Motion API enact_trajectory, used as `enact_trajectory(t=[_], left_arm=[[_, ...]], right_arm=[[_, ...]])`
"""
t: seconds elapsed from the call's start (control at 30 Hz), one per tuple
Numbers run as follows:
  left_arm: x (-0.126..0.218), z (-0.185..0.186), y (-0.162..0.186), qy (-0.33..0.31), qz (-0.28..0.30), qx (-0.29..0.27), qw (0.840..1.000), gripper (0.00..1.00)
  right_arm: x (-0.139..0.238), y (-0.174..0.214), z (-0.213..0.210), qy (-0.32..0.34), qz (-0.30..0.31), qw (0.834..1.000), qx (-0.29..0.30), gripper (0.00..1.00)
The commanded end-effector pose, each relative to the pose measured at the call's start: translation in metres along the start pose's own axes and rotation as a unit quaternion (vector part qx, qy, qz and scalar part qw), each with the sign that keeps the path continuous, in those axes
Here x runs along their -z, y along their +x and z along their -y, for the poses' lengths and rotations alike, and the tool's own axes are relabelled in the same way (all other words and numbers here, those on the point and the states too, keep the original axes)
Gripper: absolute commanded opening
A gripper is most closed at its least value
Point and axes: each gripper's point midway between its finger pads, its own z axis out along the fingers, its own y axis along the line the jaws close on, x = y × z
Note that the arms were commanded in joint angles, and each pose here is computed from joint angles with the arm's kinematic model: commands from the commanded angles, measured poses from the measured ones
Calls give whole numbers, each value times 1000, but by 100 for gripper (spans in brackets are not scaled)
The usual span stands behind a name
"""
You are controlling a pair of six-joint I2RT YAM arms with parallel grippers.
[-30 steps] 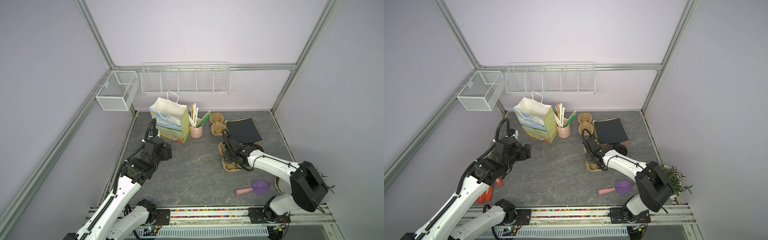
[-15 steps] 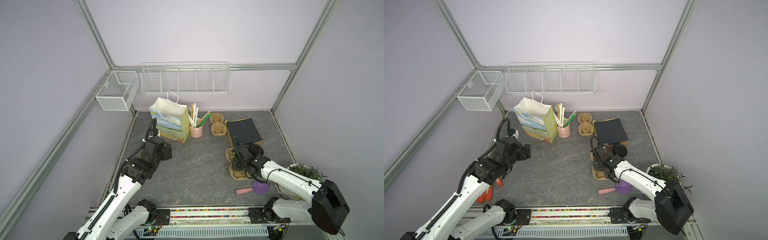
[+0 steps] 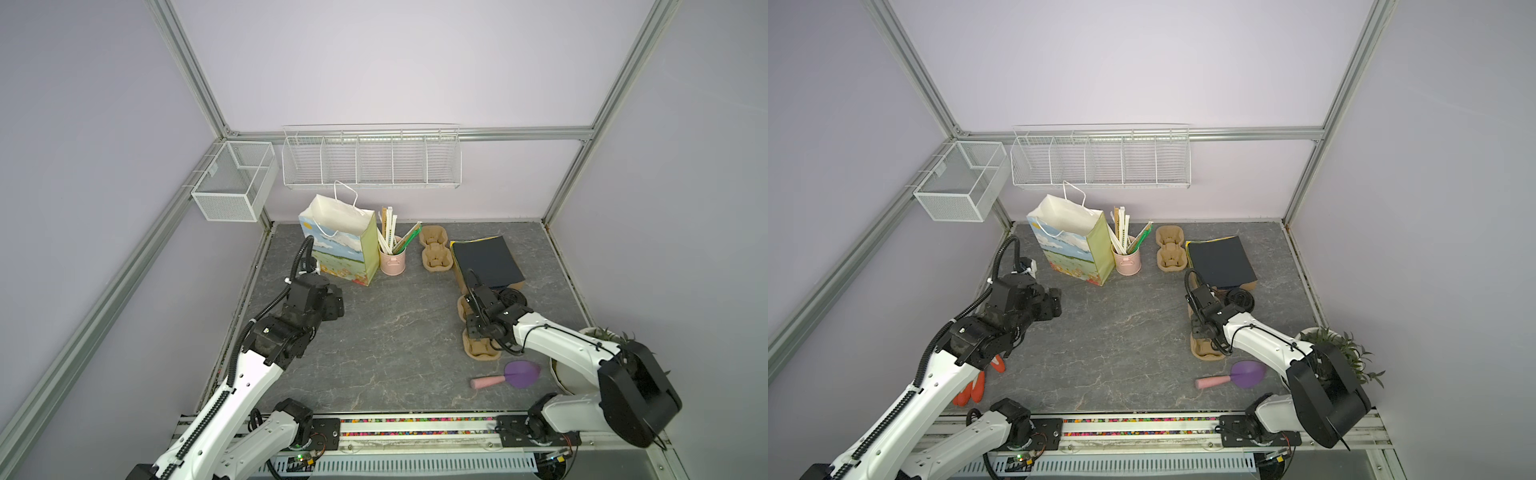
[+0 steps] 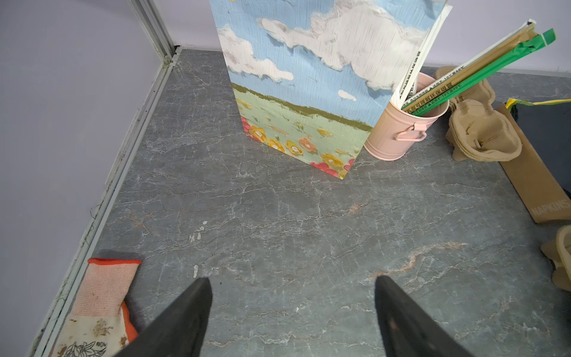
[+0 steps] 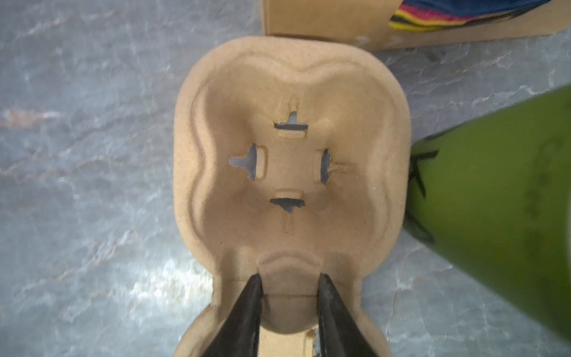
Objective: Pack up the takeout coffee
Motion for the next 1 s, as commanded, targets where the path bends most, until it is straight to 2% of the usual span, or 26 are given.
enact_trajectory(t=[0.0,0.3,0.33,0.5,0.6,0.7,0.97], left_arm=[[0,-5,0,-13,1,-3,1000,83],[0,-5,0,-12,0,-3,1000,83],[0,-5,1,-11,-1,-4,1000,83],[1,-5,1,-9,0,-3,1000,83],[2,-3,0,-5,3,-1,1000,83],[6,2,-7,9,6,13,1000,84],[35,8,-55,29,48,107,993,89]], right_arm=[[-6,-12,-6,-13,2,1000,3,32],[-17,-34,3,18,3,1000,4,32],[-14,-46,3,18,14,1000,-1,32],[-14,-47,2,4,11,1000,-10,34],[-6,-50,-2,-13,20,1000,-12,41],[10,-57,-8,-36,39,999,-11,53],[65,-82,-28,-89,93,992,0,72]])
